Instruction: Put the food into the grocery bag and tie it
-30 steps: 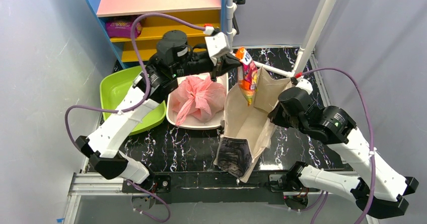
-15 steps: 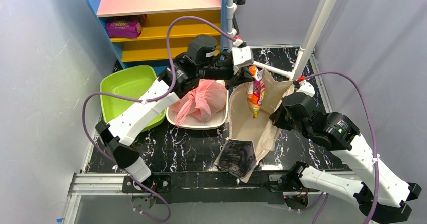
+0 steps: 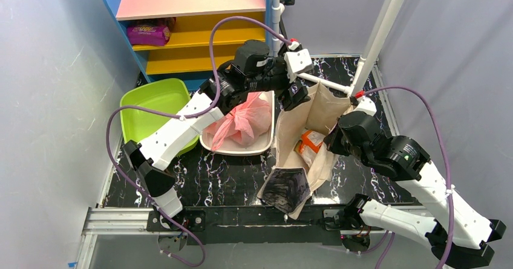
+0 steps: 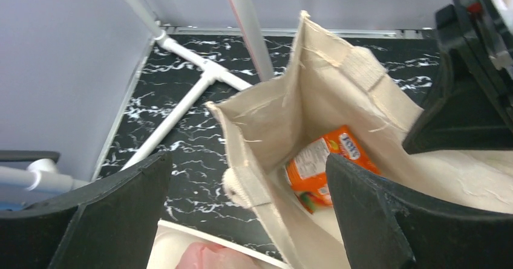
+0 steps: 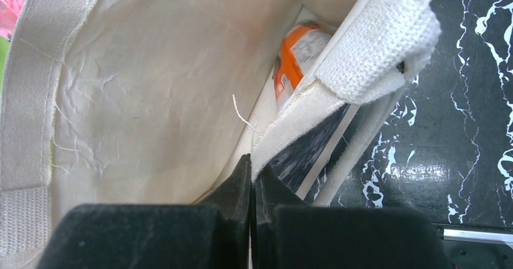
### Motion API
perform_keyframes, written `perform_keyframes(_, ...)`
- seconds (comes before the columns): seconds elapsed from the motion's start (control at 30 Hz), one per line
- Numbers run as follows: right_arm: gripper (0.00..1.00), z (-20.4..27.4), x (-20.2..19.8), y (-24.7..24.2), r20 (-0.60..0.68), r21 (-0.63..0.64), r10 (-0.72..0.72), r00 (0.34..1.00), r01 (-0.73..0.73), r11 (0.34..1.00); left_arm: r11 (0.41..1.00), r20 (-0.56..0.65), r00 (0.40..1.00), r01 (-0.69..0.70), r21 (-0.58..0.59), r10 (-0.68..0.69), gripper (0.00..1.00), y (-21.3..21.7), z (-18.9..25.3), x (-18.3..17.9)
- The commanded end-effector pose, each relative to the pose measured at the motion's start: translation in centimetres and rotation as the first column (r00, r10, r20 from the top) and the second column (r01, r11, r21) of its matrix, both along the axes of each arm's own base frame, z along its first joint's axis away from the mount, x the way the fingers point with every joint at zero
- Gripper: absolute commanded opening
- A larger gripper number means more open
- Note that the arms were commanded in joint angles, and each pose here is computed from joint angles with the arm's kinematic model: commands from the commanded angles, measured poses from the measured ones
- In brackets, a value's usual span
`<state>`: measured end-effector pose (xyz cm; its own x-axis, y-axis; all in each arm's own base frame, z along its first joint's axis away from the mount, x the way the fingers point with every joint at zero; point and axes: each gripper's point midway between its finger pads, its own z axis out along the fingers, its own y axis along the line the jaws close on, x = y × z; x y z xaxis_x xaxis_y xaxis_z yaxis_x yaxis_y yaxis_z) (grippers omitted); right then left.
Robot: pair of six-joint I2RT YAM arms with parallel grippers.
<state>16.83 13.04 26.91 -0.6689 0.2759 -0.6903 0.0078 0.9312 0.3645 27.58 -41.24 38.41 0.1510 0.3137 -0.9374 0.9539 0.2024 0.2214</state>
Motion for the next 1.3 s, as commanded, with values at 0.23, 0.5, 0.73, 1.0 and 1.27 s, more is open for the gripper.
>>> perform_keyframes(0.23,0.01,0.5,1.1,0.4,0.059,0.01,-0.001,0.998,0.001,1.0,0.902,0.278,0.86,-0.427,-0.07,0.428,0.98,6.3,6.1,6.2)
perform_keyframes(0.5,0.01,0.4,1.2,0.8,0.068,0.017,0.014,0.998,-0.016,1.0,0.747,0.257,0.706,-0.652,-0.13,0.66,0.98,12.7,8.4,11.2)
perform_keyframes(0.73,0.01,-0.1,1.2,1.3,0.068,0.023,0.035,0.997,-0.037,0.999,0.469,0.22,0.42,-0.84,-0.274,0.881,0.98,22.0,11.2,15.1)
perform_keyframes(1.0,0.01,-0.7,1.6,2.8,0.074,0.02,0.1,0.992,-0.102,0.995,-0.163,-0.055,-0.155,-0.961,-0.225,0.986,0.98,44.0,5.2,21.2)
perform_keyframes(1.27,0.01,-1.5,1.9,3.4,0.058,0.016,0.105,0.993,-0.106,0.994,-0.203,-0.277,-0.15,-0.964,-0.173,0.949,0.98,49.7,-0.8,23.2)
